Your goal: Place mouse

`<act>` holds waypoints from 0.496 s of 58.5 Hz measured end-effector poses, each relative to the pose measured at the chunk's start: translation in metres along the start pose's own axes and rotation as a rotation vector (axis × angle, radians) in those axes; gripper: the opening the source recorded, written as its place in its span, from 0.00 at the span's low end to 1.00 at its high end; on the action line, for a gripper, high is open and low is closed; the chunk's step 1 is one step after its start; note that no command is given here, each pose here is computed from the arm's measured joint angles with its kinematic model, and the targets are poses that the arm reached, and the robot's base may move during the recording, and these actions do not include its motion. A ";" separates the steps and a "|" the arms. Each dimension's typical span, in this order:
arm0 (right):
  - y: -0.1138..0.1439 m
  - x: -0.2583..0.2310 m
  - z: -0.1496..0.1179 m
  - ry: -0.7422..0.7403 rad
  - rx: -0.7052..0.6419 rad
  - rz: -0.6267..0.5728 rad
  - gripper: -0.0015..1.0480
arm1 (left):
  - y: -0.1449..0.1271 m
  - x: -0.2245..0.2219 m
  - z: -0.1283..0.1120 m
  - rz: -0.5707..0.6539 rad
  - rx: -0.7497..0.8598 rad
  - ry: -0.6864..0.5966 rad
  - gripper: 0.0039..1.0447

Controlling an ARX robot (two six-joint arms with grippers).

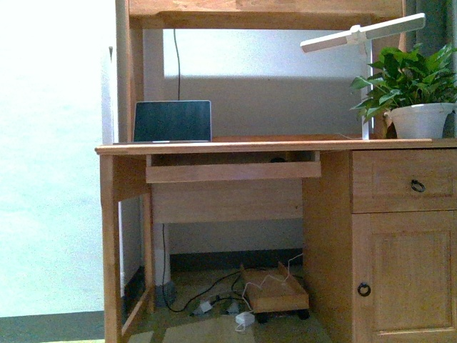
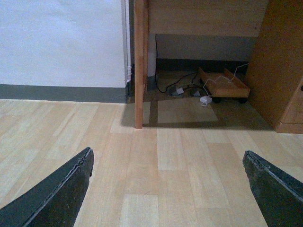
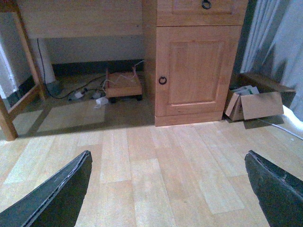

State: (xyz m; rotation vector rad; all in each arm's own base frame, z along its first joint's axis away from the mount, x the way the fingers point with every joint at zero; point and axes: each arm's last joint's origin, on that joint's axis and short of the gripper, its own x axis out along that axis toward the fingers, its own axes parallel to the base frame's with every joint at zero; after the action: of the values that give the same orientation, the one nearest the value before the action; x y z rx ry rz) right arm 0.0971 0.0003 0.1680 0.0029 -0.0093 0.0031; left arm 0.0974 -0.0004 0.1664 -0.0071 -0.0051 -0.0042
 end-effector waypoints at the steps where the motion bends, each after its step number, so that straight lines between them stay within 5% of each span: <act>1: 0.000 0.000 0.000 0.000 0.000 0.000 0.93 | 0.000 0.000 0.000 0.000 0.000 0.000 0.93; 29: 0.000 0.000 0.000 0.000 0.000 0.000 0.93 | 0.000 0.000 0.000 0.000 0.000 0.000 0.93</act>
State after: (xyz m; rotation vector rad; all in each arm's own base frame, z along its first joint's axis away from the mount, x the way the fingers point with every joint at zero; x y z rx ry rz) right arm 0.0971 0.0003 0.1680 0.0029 -0.0093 0.0031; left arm 0.0974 -0.0004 0.1664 -0.0071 -0.0051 -0.0042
